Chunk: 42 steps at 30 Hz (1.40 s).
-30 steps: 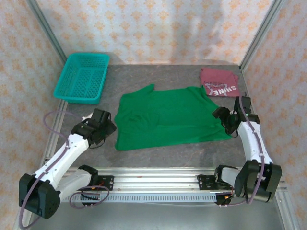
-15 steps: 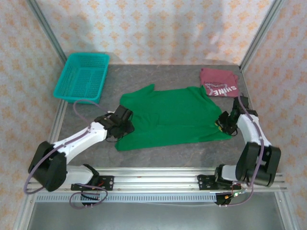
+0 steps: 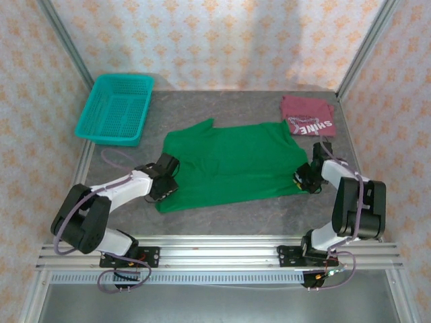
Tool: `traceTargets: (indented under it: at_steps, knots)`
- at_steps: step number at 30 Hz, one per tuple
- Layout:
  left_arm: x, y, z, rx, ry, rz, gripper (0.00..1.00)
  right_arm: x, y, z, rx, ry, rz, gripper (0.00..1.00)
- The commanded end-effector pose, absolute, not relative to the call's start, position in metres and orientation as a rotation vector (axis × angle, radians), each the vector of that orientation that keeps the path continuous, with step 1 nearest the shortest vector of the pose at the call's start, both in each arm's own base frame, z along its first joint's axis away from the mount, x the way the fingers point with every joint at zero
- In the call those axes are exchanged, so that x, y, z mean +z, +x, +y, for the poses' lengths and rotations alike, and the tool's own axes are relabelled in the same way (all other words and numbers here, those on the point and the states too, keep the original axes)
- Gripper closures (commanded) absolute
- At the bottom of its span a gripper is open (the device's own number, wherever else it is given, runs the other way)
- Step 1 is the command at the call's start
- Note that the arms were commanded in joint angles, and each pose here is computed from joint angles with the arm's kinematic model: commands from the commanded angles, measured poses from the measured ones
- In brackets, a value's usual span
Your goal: Fold and stack the t-shirts
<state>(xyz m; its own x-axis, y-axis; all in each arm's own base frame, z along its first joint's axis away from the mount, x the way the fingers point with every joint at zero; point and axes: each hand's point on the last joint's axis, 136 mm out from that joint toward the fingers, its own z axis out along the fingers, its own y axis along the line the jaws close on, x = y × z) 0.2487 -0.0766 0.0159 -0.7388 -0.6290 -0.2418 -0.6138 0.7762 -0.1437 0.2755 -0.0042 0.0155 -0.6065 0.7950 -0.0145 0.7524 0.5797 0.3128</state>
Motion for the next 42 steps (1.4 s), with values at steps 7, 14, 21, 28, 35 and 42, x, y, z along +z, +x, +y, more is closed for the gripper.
traceTargets:
  at_steps: [7, 14, 21, 28, 35, 42]
  knots:
    - [0.014, 0.163, -0.01, 0.28, -1.009, 2.76, 0.62, -0.002, 0.161, -0.003, 0.179, 1.515, 2.741, 0.82]
    - [0.011, 0.153, -0.009, 0.272, -1.004, 2.785, 0.6, 0.016, 0.155, 0.003, 0.153, 1.527, 2.776, 0.86]
    - [0.025, 0.153, -0.006, 0.263, -1.017, 2.747, 0.59, 0.022, 0.149, 0.012, 0.162, 1.543, 2.789, 0.73]
    - [0.089, 0.183, -0.018, 0.066, -0.939, 2.619, 0.53, 0.076, 0.163, 0.009, 0.234, 1.499, 2.658, 0.52]
    - [0.2, 0.277, -0.058, -0.156, -0.589, 2.436, 0.25, 0.152, 0.252, -0.006, 0.241, 1.056, 2.588, 0.3]
    - [0.239, 0.387, -0.122, -0.224, -0.153, 2.476, 0.24, 0.154, 0.381, -0.008, 0.25, 0.575, 2.621, 0.39]
